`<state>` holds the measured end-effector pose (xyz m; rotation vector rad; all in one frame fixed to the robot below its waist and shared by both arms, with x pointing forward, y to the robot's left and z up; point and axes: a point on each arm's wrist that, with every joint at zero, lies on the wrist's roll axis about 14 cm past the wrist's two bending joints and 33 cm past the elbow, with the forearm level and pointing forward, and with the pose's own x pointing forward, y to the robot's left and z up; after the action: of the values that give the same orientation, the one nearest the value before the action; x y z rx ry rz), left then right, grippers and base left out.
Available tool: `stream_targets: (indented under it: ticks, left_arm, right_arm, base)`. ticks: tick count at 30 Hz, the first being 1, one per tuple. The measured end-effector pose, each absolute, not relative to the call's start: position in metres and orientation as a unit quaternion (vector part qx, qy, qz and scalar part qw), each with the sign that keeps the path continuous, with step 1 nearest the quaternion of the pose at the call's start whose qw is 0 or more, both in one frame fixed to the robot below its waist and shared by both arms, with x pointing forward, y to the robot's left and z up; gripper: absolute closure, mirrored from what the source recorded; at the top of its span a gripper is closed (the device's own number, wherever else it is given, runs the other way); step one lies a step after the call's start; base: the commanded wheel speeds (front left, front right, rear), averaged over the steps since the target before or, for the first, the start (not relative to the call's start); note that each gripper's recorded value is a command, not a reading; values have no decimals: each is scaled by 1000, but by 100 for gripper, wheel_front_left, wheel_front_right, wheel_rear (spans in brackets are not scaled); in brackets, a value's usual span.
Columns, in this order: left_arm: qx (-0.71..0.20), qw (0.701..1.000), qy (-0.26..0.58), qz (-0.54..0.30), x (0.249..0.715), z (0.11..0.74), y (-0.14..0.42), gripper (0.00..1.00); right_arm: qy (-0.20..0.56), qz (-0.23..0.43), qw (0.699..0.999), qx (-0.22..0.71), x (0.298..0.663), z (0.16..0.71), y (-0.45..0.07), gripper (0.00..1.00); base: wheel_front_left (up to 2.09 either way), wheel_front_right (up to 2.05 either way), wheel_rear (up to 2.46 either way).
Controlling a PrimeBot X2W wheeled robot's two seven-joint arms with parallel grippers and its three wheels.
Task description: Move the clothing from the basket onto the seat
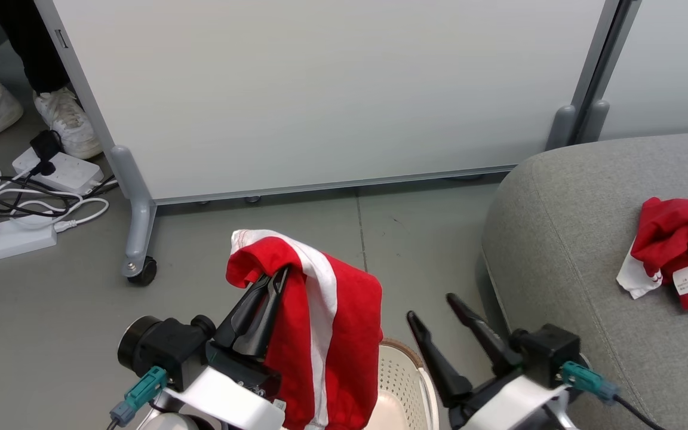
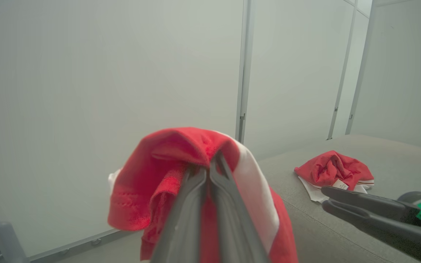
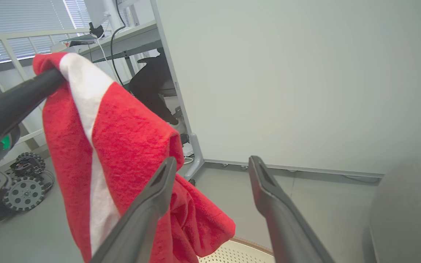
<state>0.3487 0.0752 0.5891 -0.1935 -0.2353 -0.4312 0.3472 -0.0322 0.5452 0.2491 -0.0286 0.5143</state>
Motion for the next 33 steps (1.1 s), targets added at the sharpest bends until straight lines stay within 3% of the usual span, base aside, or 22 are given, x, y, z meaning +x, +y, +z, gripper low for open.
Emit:
stream_targets:
  ticks: [9,18,19,20,29,30,31,32,33]
  left_arm:
    - [-96,964,-118,-217,345,590,74,100]
    - [-97,962,-118,-224,340,590,70,100]
    - [-97,962,-117,-225,340,590,70,100]
    - [-98,962,-117,-225,339,590,70,100]
    - [-97,960,-113,-236,337,588,66,100]
    - [-97,960,-112,-237,337,588,66,66]
    - [-96,960,-111,-238,337,587,65,19]
    - [-95,960,-109,-240,338,587,64,0]
    - [-93,959,-108,-244,338,586,63,0]
  right_arm:
    - [-1,394,908,142,326,552,55,0]
    - [4,443,893,81,332,542,83,0]
    - [3,447,891,77,333,542,85,58]
    - [5,450,890,71,334,541,87,100]
    - [3,449,888,100,340,544,88,100]
    - [-1,446,889,105,342,547,87,100]
    - [-3,441,890,113,344,549,85,100]
    - [-5,435,892,122,347,551,82,100]
    - [-7,429,894,127,350,552,79,100]
  base:
    - [0,0,0]
    - [0,0,0]
    - [0,0,0]
    - [0,0,0]
    - [0,0,0]
    - [0,0,0]
    - [0,0,0]
    - [0,0,0]
    - [0,0,0]
